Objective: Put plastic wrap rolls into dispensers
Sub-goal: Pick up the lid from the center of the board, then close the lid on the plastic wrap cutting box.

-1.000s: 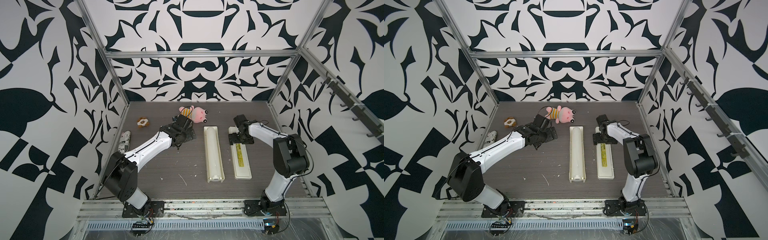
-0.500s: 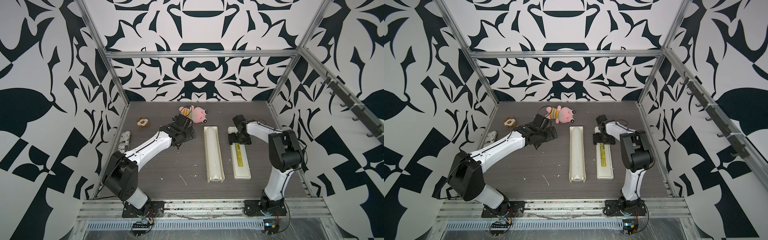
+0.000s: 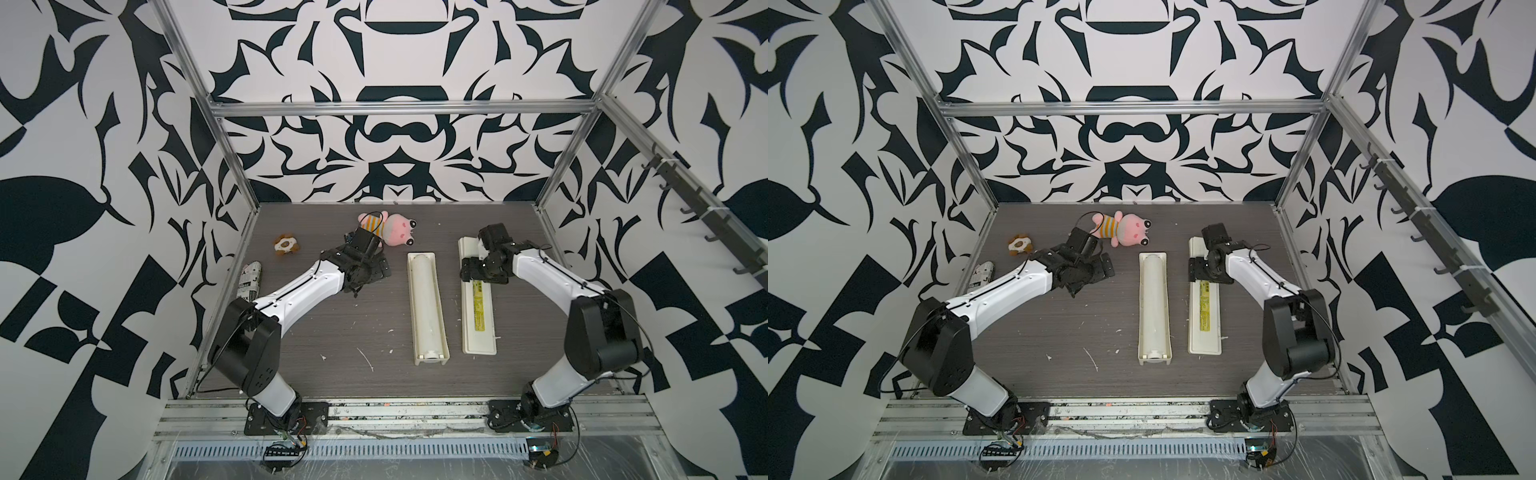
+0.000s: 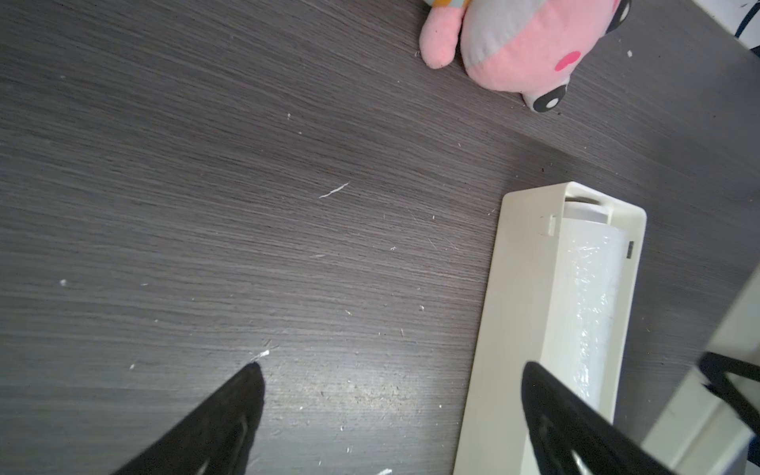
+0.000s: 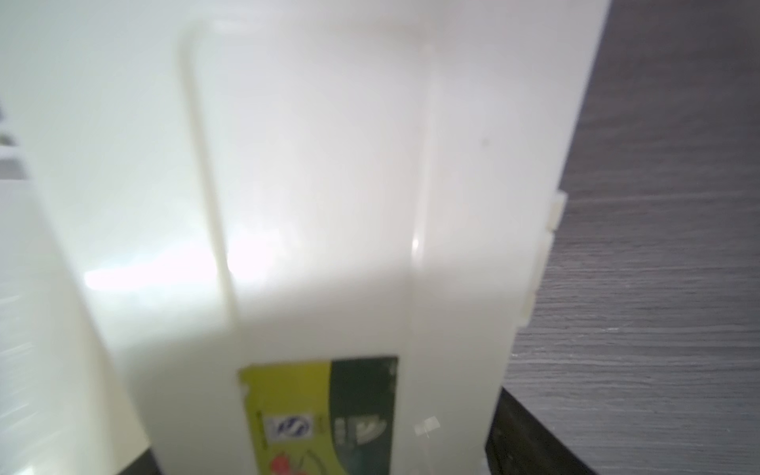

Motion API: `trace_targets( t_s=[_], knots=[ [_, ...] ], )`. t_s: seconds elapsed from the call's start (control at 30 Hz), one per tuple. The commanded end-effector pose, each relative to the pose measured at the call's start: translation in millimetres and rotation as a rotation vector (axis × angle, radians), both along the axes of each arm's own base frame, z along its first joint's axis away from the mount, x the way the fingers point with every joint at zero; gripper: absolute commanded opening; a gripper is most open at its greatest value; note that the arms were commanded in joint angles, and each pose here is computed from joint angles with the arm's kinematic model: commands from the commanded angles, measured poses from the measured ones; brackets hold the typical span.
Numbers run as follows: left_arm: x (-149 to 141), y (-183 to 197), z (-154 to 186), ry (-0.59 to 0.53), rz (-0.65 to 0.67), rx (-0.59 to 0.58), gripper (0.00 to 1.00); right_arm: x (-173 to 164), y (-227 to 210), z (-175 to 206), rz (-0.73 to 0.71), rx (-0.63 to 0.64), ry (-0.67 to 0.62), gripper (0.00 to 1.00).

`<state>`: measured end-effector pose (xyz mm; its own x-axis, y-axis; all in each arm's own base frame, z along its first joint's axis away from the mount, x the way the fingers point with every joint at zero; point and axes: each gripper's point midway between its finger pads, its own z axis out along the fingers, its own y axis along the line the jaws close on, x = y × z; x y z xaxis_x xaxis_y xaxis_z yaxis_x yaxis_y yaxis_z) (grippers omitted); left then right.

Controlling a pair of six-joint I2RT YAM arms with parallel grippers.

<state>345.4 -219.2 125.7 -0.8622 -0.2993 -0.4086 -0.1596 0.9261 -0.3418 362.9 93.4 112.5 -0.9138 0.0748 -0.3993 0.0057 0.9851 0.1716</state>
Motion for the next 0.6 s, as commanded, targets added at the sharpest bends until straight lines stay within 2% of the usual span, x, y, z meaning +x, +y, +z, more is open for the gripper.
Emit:
trace_targets(
  t_s=[0.0, 0.13, 0.23, 0.4, 0.47, 0.57],
  knots=[
    [-2, -4, -17, 0.038, -0.035, -0.001, 0.99, -17, 24, 26, 0.082, 0.142, -0.002, 0.85],
    [-3, -7, -23, 0.042, -0.042, -0.025, 0.99, -33, 51, 43, 0.126, 0.29, 0.018, 0.83],
    [-5, -7, -26, 0.043, -0.047, -0.031, 0.99, -44, 66, 52, 0.182, 0.345, -0.004, 0.83],
    [-8, -6, -28, 0.043, -0.055, -0.035, 0.99, -50, 79, 70, 0.189, 0.406, -0.015, 0.83],
    [-9, -6, -28, 0.043, -0.056, -0.037, 0.99, -51, 91, 76, 0.21, 0.413, -0.01, 0.82],
    [-11, -5, -29, 0.041, -0.053, -0.04, 0.99, -45, 98, 70, 0.175, 0.334, 0.021, 0.83]
  ],
)
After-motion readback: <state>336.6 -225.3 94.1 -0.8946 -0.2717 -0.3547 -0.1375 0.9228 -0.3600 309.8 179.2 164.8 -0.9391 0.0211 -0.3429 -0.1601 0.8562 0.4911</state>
